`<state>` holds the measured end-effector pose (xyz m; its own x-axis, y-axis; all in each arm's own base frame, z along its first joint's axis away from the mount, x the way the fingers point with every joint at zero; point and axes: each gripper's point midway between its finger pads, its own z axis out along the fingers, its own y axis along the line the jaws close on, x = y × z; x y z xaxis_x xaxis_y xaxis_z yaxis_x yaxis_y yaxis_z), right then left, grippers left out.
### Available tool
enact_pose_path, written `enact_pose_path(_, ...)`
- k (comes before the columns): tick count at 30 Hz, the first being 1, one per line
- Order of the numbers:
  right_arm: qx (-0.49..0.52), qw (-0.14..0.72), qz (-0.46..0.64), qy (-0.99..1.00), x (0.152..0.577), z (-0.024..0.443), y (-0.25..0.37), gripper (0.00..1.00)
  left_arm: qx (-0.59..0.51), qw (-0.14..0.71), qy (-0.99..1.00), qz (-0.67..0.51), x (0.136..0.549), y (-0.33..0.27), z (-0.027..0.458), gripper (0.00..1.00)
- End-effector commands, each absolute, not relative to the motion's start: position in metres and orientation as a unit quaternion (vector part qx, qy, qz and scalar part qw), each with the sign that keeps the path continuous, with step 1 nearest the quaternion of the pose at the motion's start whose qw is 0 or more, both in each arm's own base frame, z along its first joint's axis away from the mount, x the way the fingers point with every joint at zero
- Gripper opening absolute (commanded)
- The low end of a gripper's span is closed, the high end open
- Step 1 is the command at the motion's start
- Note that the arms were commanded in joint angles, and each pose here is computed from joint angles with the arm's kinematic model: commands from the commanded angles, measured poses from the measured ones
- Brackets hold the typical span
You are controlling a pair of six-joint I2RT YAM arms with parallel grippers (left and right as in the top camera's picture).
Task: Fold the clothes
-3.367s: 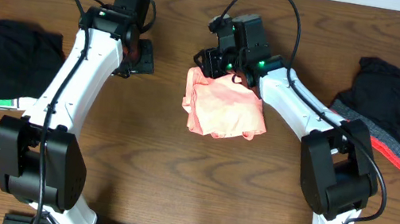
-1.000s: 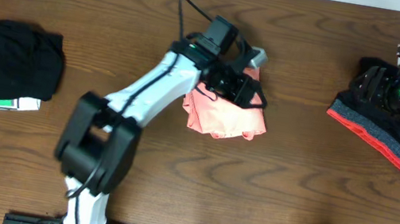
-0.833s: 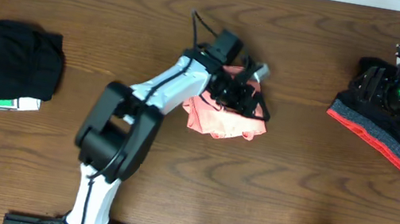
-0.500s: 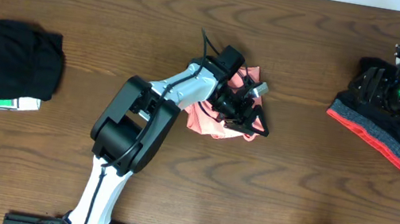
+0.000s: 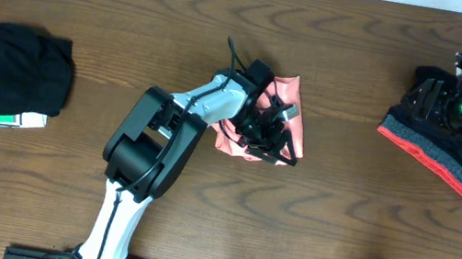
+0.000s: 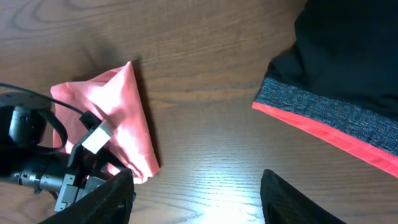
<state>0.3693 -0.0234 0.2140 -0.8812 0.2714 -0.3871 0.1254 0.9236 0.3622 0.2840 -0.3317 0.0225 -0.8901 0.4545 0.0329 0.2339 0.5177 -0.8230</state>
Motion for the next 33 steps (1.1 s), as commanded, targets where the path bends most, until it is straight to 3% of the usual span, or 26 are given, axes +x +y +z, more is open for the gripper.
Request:
enact_pose_path(1, 0.091, 0.215, 0.171, 0.957, 0.368, 0.211, -0.021, 0.63, -0.218, 0.120, -0.844, 0.475, 0.280, -0.332, 0.024, 0.59)
enact_pose_path(8, 0.083, 0.210, 0.170, 0.959, 0.365, 0.210, -0.020, 0.63, -0.193, 0.121, -0.818, 0.528, 0.290, -0.327, 0.043, 0.59)
enact_pose_path(9, 0.083, 0.209, 0.170, 0.959, 0.365, 0.210, -0.020, 0.63, -0.192, 0.117, -0.808, 0.544, 0.292, -0.327, 0.053, 0.65)
enact_pose_path(20, 0.013, 0.214, 0.190, 0.958, 0.362, 0.212, -0.004, 0.63, -0.197, -0.029, -0.823, 0.533, 0.341, -0.282, 0.142, 0.69)
enact_pose_path(27, -0.095, 0.213, 0.202, 0.951, 0.360, 0.211, 0.035, 0.43, 0.066, -0.035, -0.924, 0.375, 0.388, -0.198, 0.122, 0.68)
enact_pose_path(33, -0.142, 0.163, 0.185, 0.959, 0.365, 0.178, 0.067, 0.37, 0.080, -0.055, -0.927, 0.362, 0.399, -0.175, 0.119, 0.69)
